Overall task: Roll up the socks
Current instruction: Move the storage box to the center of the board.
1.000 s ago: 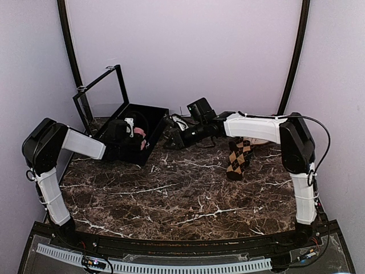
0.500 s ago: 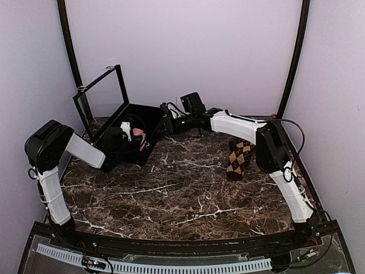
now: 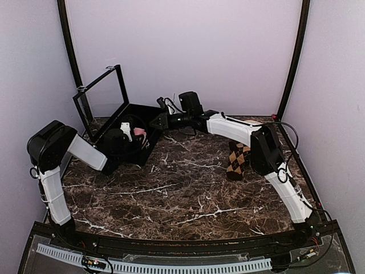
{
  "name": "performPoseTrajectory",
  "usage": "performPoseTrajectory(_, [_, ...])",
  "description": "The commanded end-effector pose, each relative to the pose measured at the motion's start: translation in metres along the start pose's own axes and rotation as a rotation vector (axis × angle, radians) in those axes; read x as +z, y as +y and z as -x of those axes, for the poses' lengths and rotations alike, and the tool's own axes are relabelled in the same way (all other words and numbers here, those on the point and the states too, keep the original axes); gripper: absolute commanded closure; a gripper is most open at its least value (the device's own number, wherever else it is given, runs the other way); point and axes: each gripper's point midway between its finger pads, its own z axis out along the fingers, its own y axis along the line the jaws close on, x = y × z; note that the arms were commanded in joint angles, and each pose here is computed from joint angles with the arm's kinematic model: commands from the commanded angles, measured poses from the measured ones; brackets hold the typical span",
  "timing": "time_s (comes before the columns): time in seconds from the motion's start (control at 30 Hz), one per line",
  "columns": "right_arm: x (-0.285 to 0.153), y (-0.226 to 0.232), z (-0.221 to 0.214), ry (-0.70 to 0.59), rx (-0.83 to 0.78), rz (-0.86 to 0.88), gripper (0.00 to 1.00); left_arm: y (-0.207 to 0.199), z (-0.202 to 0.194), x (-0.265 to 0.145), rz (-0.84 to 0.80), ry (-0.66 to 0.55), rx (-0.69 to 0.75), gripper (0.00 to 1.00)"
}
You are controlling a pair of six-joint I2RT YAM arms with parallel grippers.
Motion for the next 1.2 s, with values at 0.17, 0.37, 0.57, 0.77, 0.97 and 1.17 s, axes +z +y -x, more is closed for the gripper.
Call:
performPoseTrajectory(0.17, [0.019, 0.0, 0.001, -0.048, 0.011, 0.046, 0.72, 0.005, -0.112, -0.022, 0.021, 0.311, -0.092, 1.0])
performPoseTrajectory(0.37, [0.017, -0.003, 0.003, -0.058, -0.01, 0.013, 0.72, -0.006, -0.133, -0.026, 0.021, 0.404, -0.052, 1.0])
performPoseTrajectory(0.57, [0.013, -0.002, 0.006, -0.054, -0.028, -0.003, 0.72, -0.011, -0.145, -0.028, 0.049, 0.533, -0.058, 1.0])
performPoseTrajectory(0.77, [0.007, 0.003, 0.01, -0.053, -0.048, -0.01, 0.72, -0.015, -0.166, -0.044, 0.075, 0.634, -0.13, 1.0])
performPoseTrajectory(0.97, [0.002, 0.007, 0.011, -0.046, -0.061, -0.013, 0.72, -0.012, -0.195, -0.07, 0.079, 0.677, -0.227, 1.0])
performPoseTrajectory(1.17, [0.0, 0.009, 0.009, -0.04, -0.058, -0.012, 0.72, -0.013, -0.218, -0.093, 0.088, 0.733, -0.234, 1.0])
